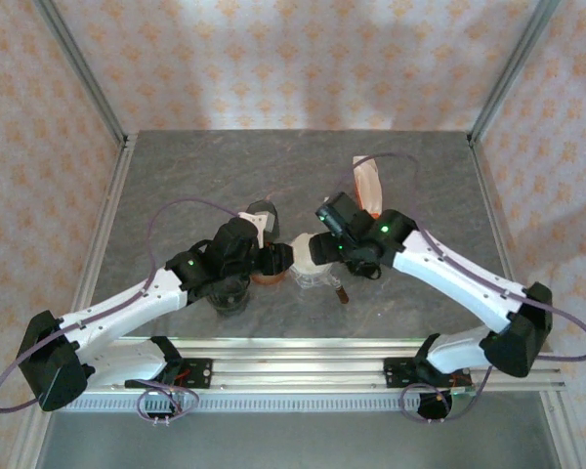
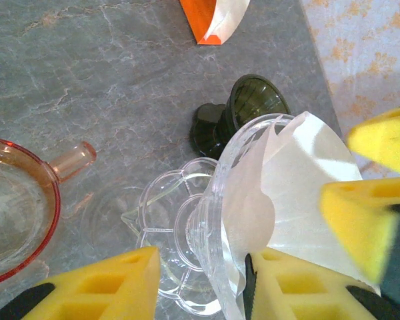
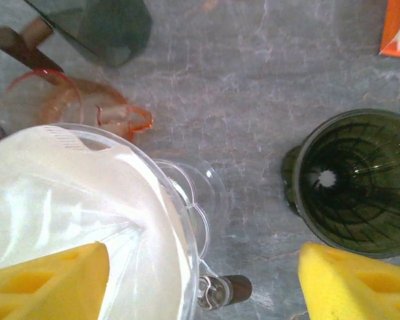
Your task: Place the coffee filter in the dripper
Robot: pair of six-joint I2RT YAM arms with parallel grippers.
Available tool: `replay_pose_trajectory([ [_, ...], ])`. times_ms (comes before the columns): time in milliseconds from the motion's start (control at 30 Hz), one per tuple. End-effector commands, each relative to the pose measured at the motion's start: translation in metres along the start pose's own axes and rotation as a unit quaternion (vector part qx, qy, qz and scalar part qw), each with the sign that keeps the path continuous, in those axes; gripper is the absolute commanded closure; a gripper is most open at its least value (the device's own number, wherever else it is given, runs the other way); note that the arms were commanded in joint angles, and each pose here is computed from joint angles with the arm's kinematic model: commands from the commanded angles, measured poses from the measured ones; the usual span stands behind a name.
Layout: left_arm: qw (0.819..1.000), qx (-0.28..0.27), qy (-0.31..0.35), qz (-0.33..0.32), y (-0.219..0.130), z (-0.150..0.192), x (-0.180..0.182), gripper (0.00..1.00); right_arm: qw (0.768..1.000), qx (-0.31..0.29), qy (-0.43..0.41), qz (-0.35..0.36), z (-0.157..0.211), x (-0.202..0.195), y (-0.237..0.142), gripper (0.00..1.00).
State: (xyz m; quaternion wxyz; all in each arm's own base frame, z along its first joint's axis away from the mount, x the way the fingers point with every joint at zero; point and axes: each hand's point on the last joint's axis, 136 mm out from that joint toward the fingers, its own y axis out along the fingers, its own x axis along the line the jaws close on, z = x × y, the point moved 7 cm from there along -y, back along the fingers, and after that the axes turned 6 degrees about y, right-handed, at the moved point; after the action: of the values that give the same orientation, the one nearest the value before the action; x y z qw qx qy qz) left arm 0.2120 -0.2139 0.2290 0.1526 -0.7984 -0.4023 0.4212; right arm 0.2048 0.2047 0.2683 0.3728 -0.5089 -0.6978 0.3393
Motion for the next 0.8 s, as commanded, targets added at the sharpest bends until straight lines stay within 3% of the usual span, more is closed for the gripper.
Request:
replay_pose_trajectory([
  [0, 1.000, 0.010, 0.000, -0.012, 0.002, 0.007, 0.004, 0.63, 0.998, -0.060, 0.026, 0.000, -0.009, -0.009, -0.029, 0.25],
  [233, 1.000, -0.002, -0.001, -0.008, -0.002, 0.003, 0.002, 0.58, 0.995, -0.089, 0.050, -0.021, 0.001, -0.022, -0.044, 0.25],
  [533, 1.000, -0.024, 0.003, 0.004, -0.014, -0.005, -0.005, 0.38, 0.992, -0.098, 0.066, -0.033, 0.008, -0.026, -0.047, 0.25],
  [767, 0.999, -0.034, 0.005, 0.004, -0.023, -0.009, -0.008, 0.36, 0.991, -0.109, 0.073, -0.036, 0.007, -0.029, -0.054, 0.25],
])
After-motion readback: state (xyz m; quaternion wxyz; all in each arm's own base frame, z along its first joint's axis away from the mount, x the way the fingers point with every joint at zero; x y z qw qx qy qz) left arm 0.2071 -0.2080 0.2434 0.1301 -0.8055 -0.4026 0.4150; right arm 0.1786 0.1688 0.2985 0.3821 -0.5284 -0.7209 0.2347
